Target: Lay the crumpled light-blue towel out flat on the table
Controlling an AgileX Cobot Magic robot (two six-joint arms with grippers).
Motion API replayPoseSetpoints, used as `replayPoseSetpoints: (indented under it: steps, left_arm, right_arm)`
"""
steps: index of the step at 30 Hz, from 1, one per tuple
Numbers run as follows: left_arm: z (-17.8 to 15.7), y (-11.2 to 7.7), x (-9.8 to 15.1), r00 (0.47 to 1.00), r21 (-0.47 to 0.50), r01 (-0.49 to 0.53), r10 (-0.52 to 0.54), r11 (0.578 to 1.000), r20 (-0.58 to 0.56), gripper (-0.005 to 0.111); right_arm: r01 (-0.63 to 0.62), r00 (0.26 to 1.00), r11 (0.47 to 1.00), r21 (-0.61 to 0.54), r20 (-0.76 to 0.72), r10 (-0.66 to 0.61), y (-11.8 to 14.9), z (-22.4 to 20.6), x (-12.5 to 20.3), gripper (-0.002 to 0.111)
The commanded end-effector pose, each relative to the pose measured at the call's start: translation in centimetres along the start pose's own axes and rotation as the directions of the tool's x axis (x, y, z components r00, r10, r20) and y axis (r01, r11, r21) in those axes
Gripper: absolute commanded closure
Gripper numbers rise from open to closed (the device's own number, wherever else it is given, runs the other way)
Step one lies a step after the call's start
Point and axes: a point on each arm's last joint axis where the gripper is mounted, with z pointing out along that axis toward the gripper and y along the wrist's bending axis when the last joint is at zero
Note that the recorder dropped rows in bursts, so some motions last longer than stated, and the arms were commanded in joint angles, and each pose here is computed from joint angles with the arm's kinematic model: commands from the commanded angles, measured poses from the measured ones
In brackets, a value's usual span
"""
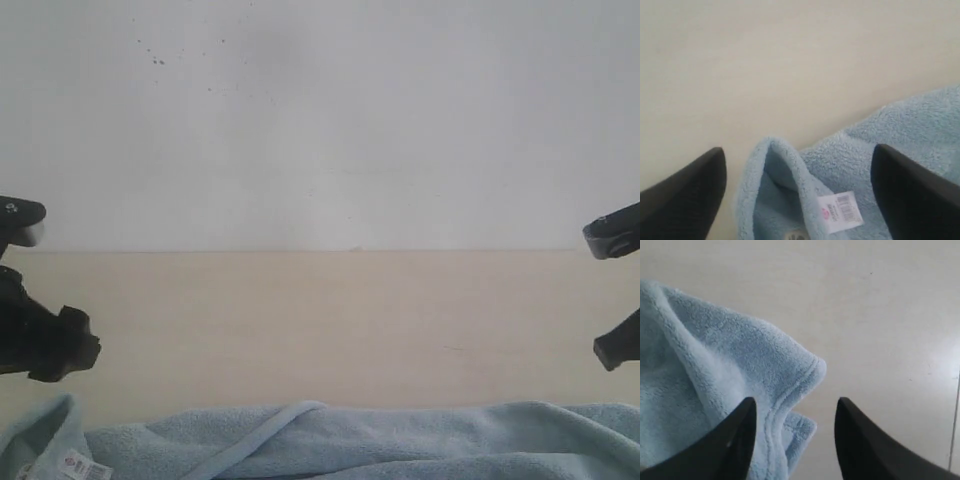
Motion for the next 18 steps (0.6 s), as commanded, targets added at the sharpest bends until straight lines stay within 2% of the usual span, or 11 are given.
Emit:
replayPoseSetpoints:
  steps: [1, 3, 5, 8, 12, 18]
  left_arm:
    - [-2.4, -1.4, 0.3, 0.992, 0.114, 0.013, 0.001, 0.993, -0.125, 0.032]
    - [-3.2, -2.3, 1.0, 0.98, 0.179, -0.018, 0.053, 0.984, -0.193, 0.032]
    - [-3.3, -2.8, 1.6, 0.965, 0.199, -0.017, 0.068, 0.98, -0.252, 0.032]
    - [-3.0, -2.8, 2.6, 0.953, 0.195, -0.006, 0.065, 0.981, -0.296, 0.032]
    - [-2.2, -2.3, 4.2, 0.937, 0.129, 0.007, 0.039, 0.992, -0.347, 0.032]
    - [-0.9, -2.5, 5.5, 0.961, 0.125, 0.06, -0.024, 0.99, -0.276, 0.032]
  right_arm:
    - [-0.081, 0.994, 0.994, -0.075, 0.071, 0.087, 0.1, -1.0, -0.2, 0.061]
    - [-0.105, 0.989, 0.986, -0.13, 0.088, 0.117, 0.6, -1.1, -0.4, 0.061]
    - [-0.124, 0.984, 0.972, -0.201, 0.099, 0.146, 1.2, -1.3, -0.6, 0.061]
    - [-0.097, 0.985, 0.947, -0.306, 0.107, 0.135, 2.2, -1.5, -0.8, 0.061]
    - [-0.066, 0.986, 0.914, -0.401, 0.114, 0.121, 3.0, -1.9, -0.9, 0.061]
    - [-0.075, 0.984, 0.898, -0.433, 0.113, 0.136, 3.3, -2.0, -0.9, 0.061]
